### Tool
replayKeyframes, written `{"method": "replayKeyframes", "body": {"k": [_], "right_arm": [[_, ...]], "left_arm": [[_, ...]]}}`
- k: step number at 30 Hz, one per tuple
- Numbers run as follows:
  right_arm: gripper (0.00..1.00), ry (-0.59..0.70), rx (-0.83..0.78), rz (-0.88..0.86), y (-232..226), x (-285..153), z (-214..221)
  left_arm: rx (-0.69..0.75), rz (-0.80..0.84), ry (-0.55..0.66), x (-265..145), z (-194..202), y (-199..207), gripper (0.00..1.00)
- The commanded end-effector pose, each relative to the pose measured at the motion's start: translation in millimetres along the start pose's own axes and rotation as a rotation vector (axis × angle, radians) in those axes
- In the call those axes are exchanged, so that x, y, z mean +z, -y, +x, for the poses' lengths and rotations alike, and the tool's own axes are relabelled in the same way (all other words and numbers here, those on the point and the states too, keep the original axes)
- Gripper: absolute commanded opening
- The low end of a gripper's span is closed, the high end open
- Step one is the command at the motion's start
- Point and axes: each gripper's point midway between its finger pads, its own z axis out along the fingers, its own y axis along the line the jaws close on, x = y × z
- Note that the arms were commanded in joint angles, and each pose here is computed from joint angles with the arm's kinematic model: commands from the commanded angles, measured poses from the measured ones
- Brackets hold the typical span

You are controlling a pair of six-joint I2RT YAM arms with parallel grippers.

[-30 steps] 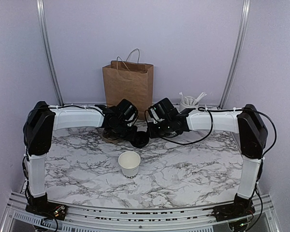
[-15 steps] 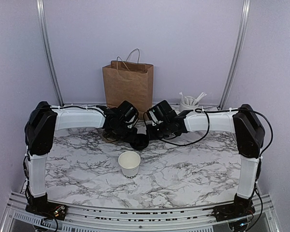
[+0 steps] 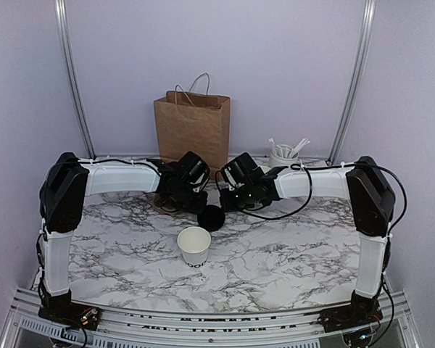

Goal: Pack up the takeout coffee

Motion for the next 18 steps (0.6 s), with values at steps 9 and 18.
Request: {"method": "replayKeyframes", "body": {"k": [9, 18], "right_arm": [[0.0, 0.006, -0.002, 0.041, 8.0, 3.6, -3.5], [0.37, -0.068, -0.031, 0.003, 0.8, 25.1, 16.1]], "left_arm": [[-0.001, -0.008, 0.05, -12.1, -15.4, 1.9, 0.29], [-0.025, -0.022, 0.036, -12.3, -9.5, -9.8, 0.29]]}}
